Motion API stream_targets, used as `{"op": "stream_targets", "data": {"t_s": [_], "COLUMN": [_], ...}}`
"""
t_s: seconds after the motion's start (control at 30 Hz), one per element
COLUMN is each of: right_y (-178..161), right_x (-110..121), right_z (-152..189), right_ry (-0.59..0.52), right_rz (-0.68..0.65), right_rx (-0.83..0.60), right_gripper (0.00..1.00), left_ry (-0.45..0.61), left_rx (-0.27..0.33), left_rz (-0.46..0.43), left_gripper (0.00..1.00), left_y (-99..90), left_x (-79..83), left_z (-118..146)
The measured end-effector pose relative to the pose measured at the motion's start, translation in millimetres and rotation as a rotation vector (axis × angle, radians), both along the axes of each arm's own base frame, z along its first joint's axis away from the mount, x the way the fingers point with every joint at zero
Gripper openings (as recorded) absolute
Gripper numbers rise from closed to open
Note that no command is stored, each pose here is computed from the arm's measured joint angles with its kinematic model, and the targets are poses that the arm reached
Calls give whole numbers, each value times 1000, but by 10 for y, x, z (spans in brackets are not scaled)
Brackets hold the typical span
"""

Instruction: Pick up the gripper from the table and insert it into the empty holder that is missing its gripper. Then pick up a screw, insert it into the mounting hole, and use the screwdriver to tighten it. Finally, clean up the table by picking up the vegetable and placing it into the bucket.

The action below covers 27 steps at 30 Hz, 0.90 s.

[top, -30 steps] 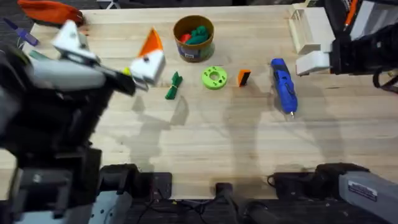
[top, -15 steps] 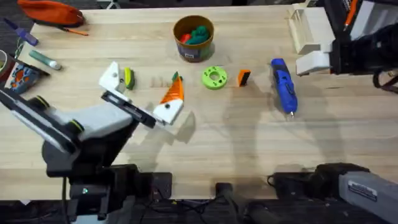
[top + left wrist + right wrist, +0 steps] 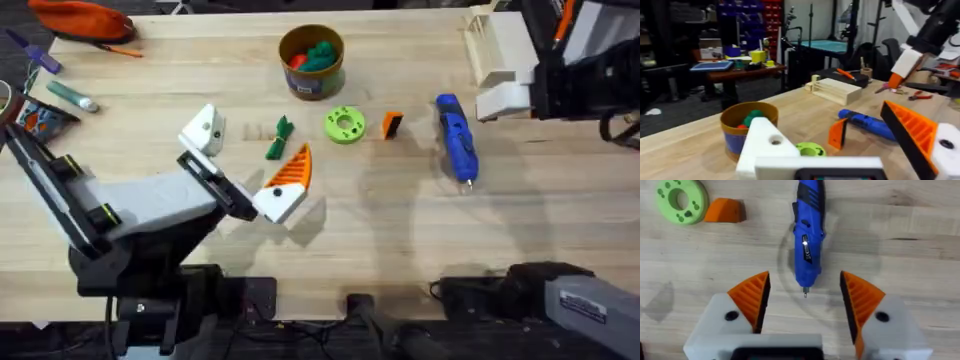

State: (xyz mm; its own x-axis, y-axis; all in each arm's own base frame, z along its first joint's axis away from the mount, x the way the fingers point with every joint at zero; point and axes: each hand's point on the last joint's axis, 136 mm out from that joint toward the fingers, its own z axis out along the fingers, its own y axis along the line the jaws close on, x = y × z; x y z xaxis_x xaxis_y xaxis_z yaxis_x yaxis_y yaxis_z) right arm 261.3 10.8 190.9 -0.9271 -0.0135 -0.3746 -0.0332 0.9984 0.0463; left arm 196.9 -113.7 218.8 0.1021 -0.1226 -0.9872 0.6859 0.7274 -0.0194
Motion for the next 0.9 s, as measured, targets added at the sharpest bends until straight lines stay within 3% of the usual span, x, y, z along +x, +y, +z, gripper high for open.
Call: {"op": "stream_targets", "data": {"t_s": [0.33, 0.5, 0.57, 0.9], "right_y": [0, 0, 0, 0], "right_x": [0, 1, 0, 0], "right_z": [0, 0, 0, 0], "right_ry": [0, 0, 0, 0], "right_rz": [0, 0, 0, 0], "right_rx": [0, 0, 0, 0], "right_gripper": [798, 797, 796, 796], "left_ry": [128, 237, 199, 121], "left_rx": [36, 77, 112, 167], "left_rz": [-206, -305, -367, -427], "left_gripper": [985, 985, 985, 985], "left_y": [-233, -326, -378, -424], "left_x": [-227, -373, -474, -577], "left_z": [-290, -596, -597, -601]}}
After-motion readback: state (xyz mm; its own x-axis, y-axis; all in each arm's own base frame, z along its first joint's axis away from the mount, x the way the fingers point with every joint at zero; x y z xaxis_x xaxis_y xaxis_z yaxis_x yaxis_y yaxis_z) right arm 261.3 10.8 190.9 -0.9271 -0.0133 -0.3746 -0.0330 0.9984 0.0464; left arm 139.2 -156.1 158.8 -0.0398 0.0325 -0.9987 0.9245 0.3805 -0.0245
